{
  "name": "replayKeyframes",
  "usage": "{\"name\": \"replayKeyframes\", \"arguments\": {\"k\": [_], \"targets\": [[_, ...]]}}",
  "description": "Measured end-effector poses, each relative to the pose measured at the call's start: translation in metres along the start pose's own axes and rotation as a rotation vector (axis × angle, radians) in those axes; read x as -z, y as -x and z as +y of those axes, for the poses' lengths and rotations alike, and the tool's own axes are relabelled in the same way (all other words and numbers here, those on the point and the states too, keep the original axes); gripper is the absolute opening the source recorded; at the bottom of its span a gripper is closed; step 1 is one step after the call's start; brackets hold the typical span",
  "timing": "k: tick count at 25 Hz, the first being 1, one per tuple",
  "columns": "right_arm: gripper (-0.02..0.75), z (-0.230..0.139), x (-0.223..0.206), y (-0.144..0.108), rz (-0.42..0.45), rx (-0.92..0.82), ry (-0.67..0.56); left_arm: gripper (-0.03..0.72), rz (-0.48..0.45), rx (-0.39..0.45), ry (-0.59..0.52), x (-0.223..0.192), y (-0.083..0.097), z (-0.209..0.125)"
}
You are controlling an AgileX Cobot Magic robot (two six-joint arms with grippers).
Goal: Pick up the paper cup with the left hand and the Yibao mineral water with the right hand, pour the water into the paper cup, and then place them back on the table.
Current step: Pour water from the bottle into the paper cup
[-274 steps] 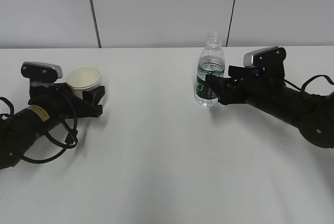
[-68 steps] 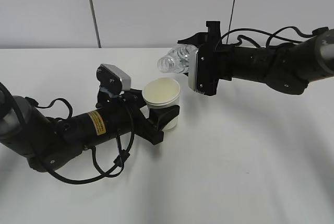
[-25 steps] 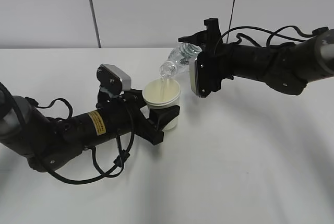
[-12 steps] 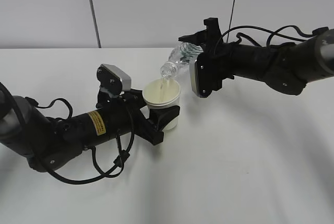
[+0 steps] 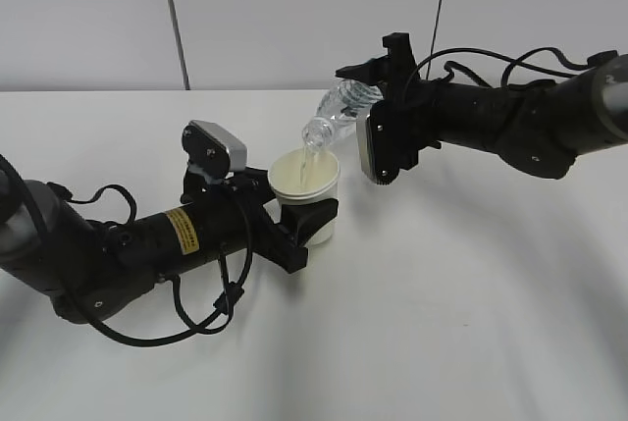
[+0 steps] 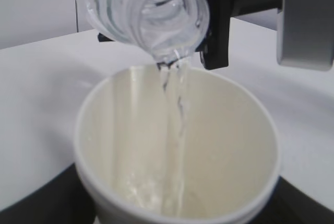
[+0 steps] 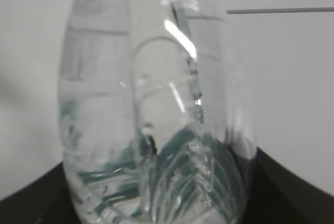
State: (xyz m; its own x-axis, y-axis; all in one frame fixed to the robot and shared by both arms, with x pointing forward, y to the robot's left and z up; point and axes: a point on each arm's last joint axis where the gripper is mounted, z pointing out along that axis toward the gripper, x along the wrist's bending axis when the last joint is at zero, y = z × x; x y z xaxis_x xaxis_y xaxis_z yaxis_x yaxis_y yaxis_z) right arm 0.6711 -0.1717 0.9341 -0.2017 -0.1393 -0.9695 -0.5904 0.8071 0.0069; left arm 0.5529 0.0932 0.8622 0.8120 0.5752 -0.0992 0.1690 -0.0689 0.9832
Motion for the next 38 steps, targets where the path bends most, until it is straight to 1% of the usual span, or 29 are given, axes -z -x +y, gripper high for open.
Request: {"name": "replayKeyframes", "arguments": {"k": [38], "targets": [[0.491,-0.0001,0.0000,0.0001,-0.001,0.019,-0.001,0.443,0.000,0.000,-0.005,0.0000,0.0000,-0.0004]]}}
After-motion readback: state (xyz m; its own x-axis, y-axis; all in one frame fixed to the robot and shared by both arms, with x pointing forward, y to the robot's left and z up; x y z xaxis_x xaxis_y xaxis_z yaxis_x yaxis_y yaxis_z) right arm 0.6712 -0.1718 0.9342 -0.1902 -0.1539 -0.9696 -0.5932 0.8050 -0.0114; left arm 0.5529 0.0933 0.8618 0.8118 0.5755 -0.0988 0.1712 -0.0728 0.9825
